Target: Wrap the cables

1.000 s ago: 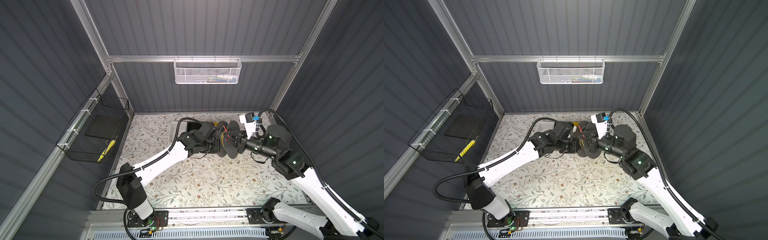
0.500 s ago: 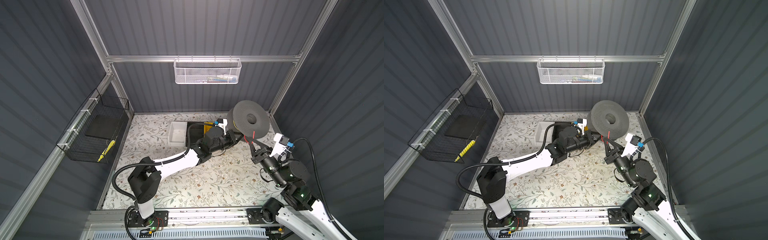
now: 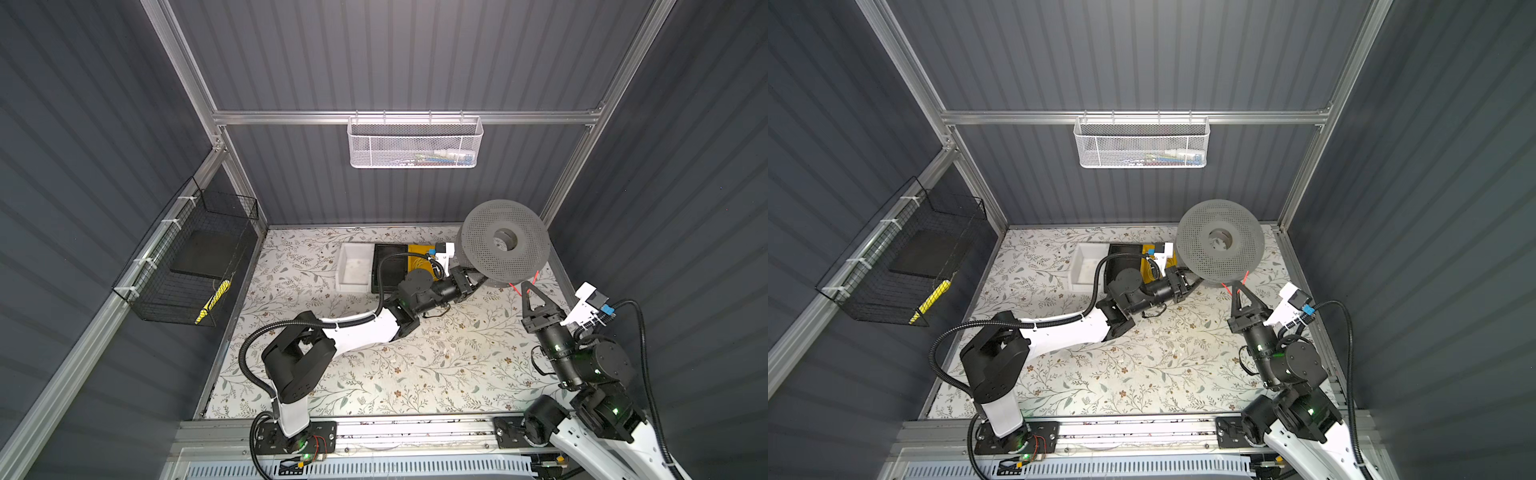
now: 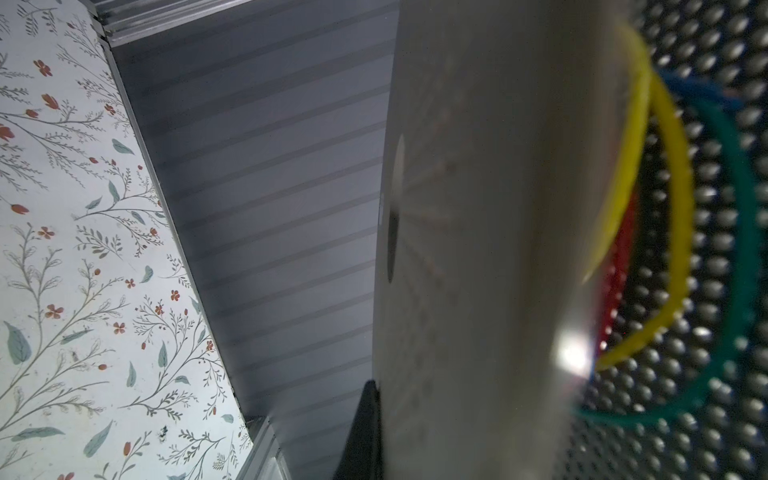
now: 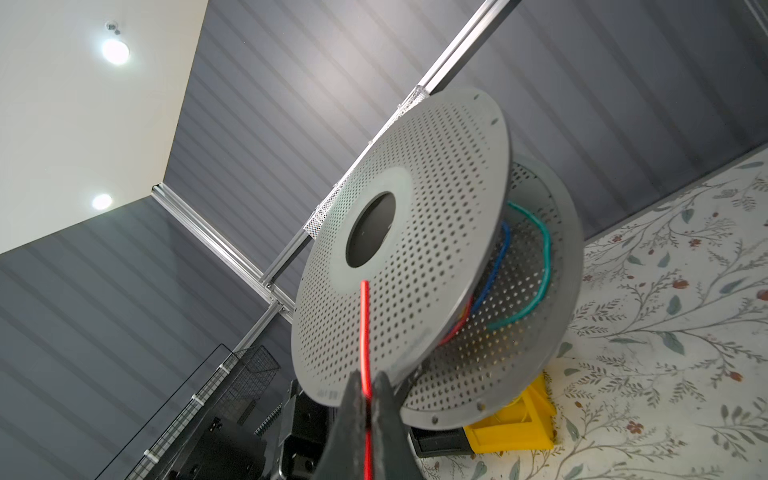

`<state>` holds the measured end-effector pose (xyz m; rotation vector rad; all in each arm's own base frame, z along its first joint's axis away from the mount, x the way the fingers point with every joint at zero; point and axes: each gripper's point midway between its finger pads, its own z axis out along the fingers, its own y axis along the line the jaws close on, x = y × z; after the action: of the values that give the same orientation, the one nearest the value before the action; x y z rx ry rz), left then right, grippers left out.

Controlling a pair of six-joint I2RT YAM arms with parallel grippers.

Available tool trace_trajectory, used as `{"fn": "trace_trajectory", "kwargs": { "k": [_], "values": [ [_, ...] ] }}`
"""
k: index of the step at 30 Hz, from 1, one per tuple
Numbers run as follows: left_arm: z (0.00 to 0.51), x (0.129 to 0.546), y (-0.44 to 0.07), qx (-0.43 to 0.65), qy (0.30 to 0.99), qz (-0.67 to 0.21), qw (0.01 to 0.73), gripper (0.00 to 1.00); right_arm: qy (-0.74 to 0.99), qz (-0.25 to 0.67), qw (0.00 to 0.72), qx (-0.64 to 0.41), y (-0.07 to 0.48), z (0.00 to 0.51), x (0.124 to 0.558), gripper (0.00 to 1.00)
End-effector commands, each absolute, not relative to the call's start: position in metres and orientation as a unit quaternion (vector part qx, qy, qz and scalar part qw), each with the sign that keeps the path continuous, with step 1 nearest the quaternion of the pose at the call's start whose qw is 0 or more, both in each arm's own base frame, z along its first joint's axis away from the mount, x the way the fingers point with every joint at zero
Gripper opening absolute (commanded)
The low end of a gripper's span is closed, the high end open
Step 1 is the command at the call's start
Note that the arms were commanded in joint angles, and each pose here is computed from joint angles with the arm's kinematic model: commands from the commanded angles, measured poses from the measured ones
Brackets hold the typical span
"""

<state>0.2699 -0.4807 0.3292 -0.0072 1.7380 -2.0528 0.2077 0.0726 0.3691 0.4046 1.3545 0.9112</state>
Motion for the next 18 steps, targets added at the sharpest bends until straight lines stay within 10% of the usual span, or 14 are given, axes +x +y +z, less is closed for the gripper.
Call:
{"fn": "trace_trajectory", "kwargs": {
  "k": [1, 18],
  "values": [
    [0.436, 0.327, -0.396, -0.114, 0.454, -0.813, 0.345, 0.00, 0.559, 0.394, 0.690, 0.239, 0.036, 0.390, 0.191, 0.00],
    [0.453, 0.311, -0.389, -0.091, 0.411, -0.841, 0.341, 0.00, 0.433, 0.448, 0.702, 0.343, 0.003, 0.389, 0.188, 0.00]
  ]
}}
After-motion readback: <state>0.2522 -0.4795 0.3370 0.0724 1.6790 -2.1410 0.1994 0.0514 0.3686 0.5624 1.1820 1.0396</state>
